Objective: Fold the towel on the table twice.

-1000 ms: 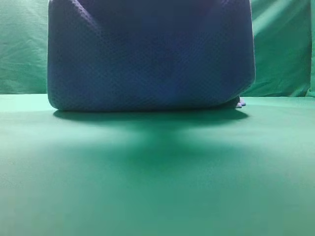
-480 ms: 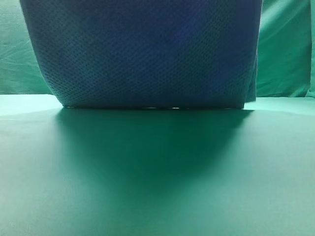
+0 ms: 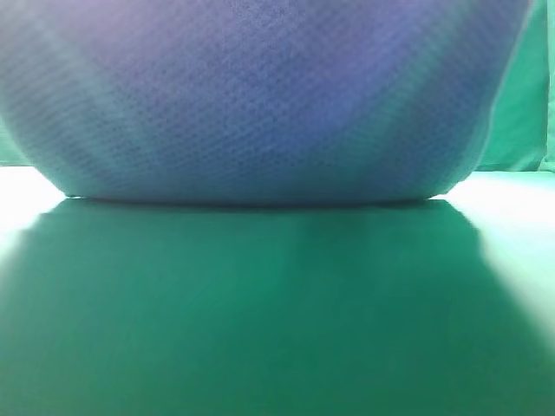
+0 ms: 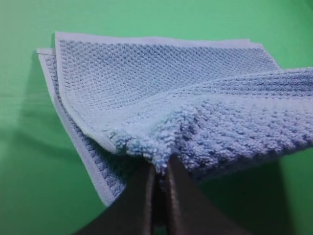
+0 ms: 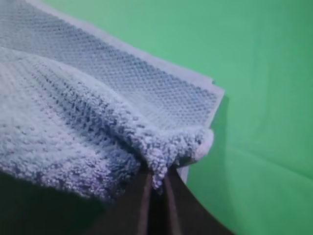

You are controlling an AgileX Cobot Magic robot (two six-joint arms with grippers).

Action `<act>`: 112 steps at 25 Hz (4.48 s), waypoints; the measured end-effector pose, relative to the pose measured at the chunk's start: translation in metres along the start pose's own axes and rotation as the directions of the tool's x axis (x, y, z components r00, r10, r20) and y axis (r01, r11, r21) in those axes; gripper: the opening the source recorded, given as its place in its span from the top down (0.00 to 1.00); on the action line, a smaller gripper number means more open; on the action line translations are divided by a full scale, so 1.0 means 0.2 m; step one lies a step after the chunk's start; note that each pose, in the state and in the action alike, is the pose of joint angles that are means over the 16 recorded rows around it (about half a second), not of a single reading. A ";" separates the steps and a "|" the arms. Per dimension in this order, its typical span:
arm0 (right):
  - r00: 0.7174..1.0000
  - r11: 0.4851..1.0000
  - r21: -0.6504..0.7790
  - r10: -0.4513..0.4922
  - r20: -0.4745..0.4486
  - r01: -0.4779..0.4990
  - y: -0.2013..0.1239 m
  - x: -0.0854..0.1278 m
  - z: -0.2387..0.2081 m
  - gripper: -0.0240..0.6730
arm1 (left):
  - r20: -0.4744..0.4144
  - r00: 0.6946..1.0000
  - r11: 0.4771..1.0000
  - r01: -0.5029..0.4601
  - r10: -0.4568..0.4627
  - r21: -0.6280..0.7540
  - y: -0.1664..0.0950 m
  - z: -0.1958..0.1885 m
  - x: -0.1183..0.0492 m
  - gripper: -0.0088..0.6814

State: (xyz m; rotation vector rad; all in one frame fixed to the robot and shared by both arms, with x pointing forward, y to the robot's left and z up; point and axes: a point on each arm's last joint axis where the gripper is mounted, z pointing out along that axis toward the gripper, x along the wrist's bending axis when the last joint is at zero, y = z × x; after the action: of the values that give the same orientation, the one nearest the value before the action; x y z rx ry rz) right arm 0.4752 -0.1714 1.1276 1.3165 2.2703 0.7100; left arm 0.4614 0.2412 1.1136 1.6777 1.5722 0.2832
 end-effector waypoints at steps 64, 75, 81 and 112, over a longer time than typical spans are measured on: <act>0.994 0.992 0.094 0.080 0.072 -0.087 0.02 -0.13 0.93 0.64 | -0.147 0.977 0.986 0.161 -0.152 0.052 -0.02 0.88 0.32 0.66; 0.987 0.986 0.116 0.105 0.125 -0.119 0.21 -0.18 0.69 0.26 | -0.064 0.996 0.998 0.058 -0.059 -0.014 0.08 0.62 0.20 0.35; 0.979 0.985 0.087 0.137 0.152 -0.152 0.30 -0.22 0.38 0.53 | 0.003 1.000 0.995 -0.004 0.004 -0.100 0.13 0.34 0.08 0.66; 0.983 0.881 -0.451 0.177 0.042 -0.139 -0.59 -0.11 -0.87 0.97 | 0.132 0.942 0.884 -0.234 0.310 -0.405 -0.34 -0.69 -0.21 0.99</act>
State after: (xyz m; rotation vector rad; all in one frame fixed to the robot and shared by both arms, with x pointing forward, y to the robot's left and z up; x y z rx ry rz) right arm 0.3042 -0.2792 1.1934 1.2790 1.7976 1.1343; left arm 0.3127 0.2514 1.1729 1.5558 1.0512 0.5227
